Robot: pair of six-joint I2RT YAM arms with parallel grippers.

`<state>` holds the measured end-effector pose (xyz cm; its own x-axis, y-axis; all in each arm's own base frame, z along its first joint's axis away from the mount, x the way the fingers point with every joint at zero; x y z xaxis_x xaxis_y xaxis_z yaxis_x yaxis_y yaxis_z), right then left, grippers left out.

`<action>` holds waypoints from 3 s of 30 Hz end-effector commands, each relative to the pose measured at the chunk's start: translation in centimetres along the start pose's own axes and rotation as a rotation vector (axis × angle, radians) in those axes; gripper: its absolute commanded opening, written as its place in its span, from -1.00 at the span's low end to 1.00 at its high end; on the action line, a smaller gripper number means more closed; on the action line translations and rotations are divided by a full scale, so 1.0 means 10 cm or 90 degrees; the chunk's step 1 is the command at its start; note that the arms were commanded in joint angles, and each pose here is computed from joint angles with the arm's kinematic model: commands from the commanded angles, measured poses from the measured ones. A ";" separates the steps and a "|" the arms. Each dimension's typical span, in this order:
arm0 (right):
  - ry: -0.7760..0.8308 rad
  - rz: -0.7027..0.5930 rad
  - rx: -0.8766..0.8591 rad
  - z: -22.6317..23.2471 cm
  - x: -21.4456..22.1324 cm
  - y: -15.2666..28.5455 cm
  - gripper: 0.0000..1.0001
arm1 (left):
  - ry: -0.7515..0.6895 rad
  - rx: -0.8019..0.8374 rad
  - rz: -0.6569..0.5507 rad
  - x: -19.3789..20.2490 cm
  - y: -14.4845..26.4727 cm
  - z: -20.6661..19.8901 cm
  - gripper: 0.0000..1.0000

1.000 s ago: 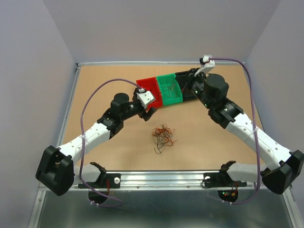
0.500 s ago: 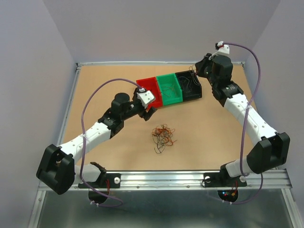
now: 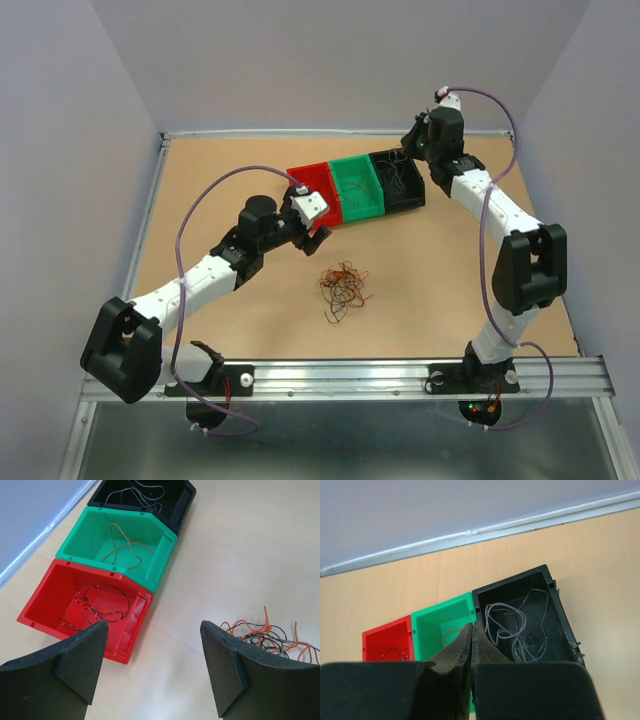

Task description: Untangle the cables

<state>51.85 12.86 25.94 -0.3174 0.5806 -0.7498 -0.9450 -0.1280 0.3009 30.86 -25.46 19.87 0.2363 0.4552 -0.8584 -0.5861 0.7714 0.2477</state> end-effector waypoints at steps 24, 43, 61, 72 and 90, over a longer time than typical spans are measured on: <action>0.015 0.087 0.200 -1.16 1.12 -0.90 -0.99 | -0.015 -0.001 -0.025 -0.16 -0.02 0.06 0.73; 0.017 0.057 0.052 -0.41 0.61 0.46 0.75 | -0.064 0.092 0.005 -0.01 -0.16 -0.27 0.82; -0.025 0.083 -0.007 -0.83 1.32 1.60 0.68 | -0.127 0.227 0.053 0.20 -0.31 -0.87 0.79; -0.025 0.076 -0.008 -0.84 1.30 1.62 0.68 | -0.151 0.303 -0.002 0.04 -0.13 -1.12 0.74; -0.026 0.072 -0.023 -0.80 1.28 1.67 0.67 | -0.140 0.312 0.057 0.18 -0.34 -1.25 0.08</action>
<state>31.35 11.55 15.62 -0.4533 0.5793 -0.6774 -0.8858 -0.2085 0.4145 22.69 -31.65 10.34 0.3777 0.5867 -0.7163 -0.1720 0.8046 0.5683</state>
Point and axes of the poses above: each gripper's point midway between its finger pads, its own y axis back along the fingers, its own z axis along the line the jaws close on, x = y × z, the point moved 1 cm from there along y, back along the fingers, and after that the axes turned 15 degrees about -y, right-handed, at the moved point
